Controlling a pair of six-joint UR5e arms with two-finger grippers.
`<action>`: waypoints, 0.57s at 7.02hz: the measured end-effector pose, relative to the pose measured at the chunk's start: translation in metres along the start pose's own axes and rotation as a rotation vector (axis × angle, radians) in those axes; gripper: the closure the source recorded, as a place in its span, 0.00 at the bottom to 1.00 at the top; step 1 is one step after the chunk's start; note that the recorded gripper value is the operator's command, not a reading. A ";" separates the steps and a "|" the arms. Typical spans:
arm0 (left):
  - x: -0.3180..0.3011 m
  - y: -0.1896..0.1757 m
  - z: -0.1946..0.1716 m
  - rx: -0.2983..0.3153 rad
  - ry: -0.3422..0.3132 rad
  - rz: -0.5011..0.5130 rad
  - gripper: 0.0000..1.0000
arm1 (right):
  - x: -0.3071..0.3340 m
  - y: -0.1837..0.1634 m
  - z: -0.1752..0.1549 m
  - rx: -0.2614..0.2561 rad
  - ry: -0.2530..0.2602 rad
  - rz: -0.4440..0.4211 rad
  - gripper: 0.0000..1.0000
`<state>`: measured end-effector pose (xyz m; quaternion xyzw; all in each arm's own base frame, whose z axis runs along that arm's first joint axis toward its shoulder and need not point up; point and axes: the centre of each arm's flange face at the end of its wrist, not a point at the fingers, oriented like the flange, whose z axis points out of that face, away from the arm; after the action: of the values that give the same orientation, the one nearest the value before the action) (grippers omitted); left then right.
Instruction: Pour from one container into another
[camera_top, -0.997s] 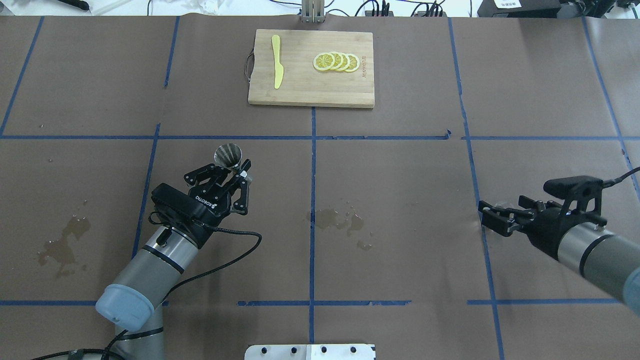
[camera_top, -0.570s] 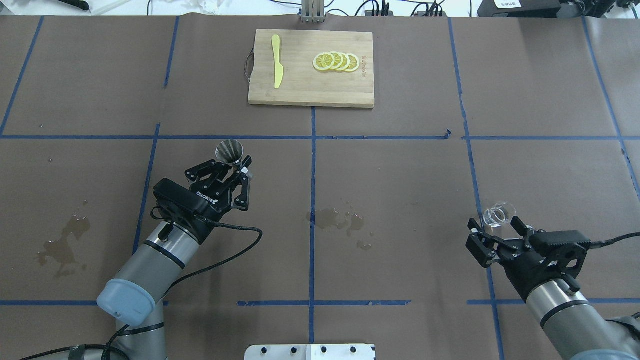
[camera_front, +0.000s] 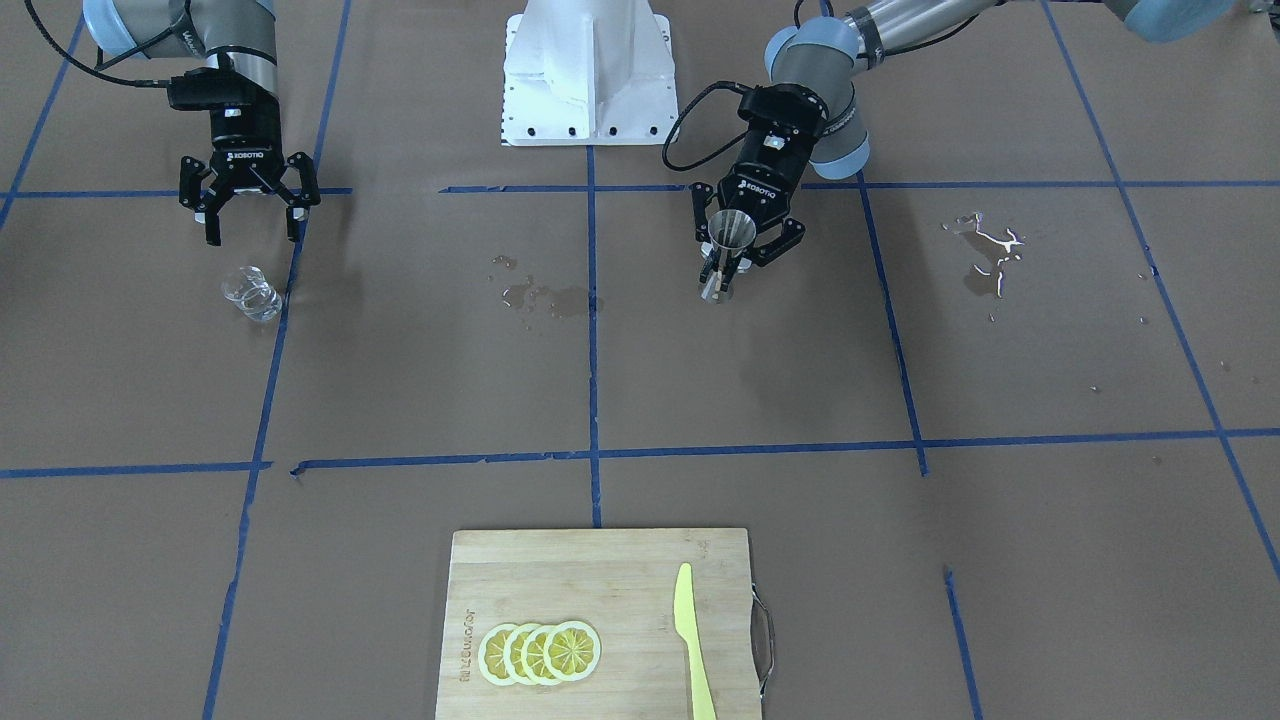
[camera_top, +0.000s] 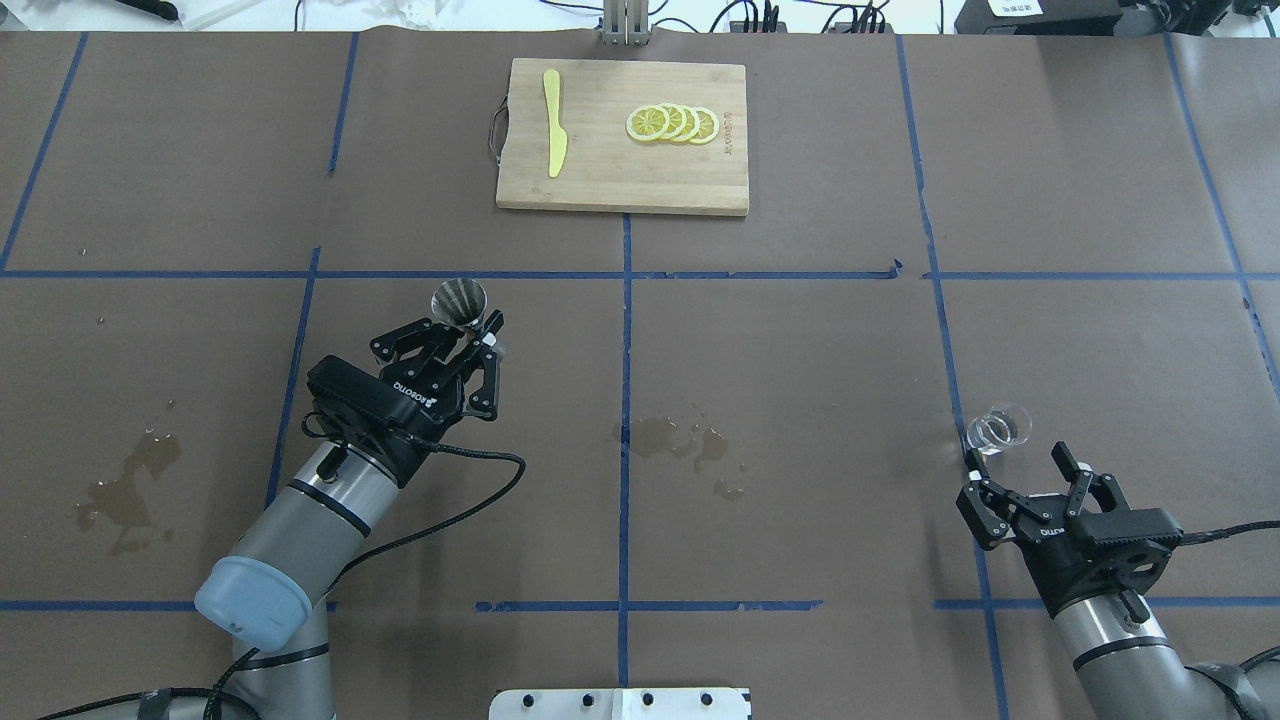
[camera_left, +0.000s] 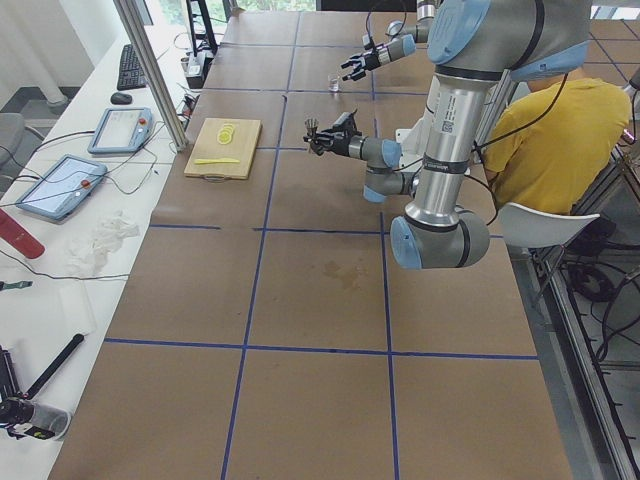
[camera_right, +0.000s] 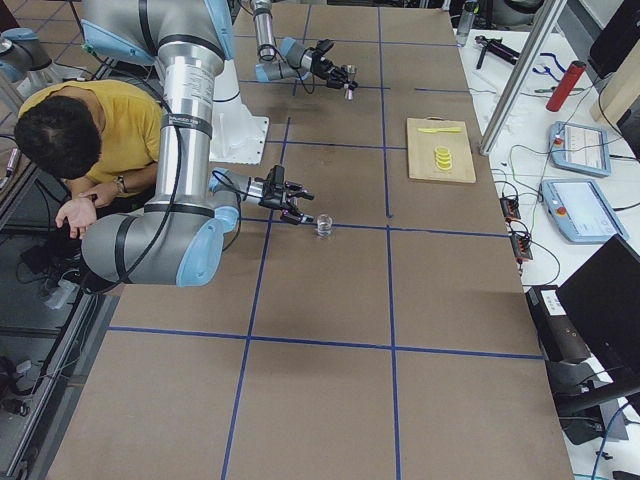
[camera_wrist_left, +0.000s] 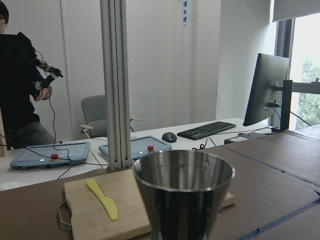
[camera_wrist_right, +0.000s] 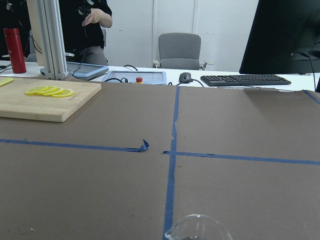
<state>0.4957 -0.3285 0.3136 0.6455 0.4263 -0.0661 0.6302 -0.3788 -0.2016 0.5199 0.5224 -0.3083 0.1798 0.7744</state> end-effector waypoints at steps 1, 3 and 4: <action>0.000 0.000 0.000 -0.001 0.000 0.001 1.00 | 0.006 0.010 0.004 0.008 0.008 0.007 0.00; 0.001 -0.001 0.001 0.000 0.000 -0.001 1.00 | 0.008 0.023 0.008 0.013 0.013 0.014 0.00; 0.002 -0.002 0.001 0.002 0.001 -0.002 1.00 | 0.009 0.029 0.010 0.012 0.016 0.008 0.00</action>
<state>0.4963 -0.3286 0.3108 0.6456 0.4272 -0.0669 0.6294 -0.3929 -0.2003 0.5487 0.5244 -0.3030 0.1890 0.7730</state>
